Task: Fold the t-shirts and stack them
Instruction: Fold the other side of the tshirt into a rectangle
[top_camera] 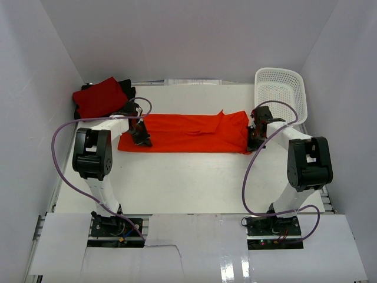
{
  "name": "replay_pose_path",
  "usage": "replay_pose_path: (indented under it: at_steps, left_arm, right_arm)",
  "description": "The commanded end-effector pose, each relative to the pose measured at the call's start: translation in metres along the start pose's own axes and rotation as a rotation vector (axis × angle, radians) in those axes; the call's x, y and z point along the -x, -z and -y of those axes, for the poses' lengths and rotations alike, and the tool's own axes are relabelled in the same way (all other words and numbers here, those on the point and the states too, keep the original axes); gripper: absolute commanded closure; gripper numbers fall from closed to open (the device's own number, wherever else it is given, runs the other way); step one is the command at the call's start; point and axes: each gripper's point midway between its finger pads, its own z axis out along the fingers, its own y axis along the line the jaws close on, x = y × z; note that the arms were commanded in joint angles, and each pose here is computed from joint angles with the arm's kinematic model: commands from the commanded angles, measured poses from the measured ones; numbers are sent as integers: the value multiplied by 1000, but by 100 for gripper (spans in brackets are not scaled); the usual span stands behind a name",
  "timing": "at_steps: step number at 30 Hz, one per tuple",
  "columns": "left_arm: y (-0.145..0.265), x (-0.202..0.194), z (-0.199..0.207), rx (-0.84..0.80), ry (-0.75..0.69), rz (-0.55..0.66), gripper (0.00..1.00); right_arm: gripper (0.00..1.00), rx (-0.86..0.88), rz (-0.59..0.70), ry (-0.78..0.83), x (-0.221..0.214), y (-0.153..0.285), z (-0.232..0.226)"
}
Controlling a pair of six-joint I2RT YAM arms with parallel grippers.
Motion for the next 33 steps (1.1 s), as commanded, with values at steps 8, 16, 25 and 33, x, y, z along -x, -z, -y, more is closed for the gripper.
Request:
replay_pose_path:
  at_steps: [8,16,25,33]
  left_arm:
    - [-13,-10,-39,138,2,-50,79]
    - [-9,-12,-37,126,6,-61,79]
    - [28,8,-32,179,19,18,80]
    - [42,13,-20,149,21,22,80]
  right_arm:
    - [62,-202,-41,17,7,11,28]
    - [38,-238,92,5,46,45,17]
    - [38,-86,261,65,114,107,-49]
    - [49,109,169,90,82,76,-85]
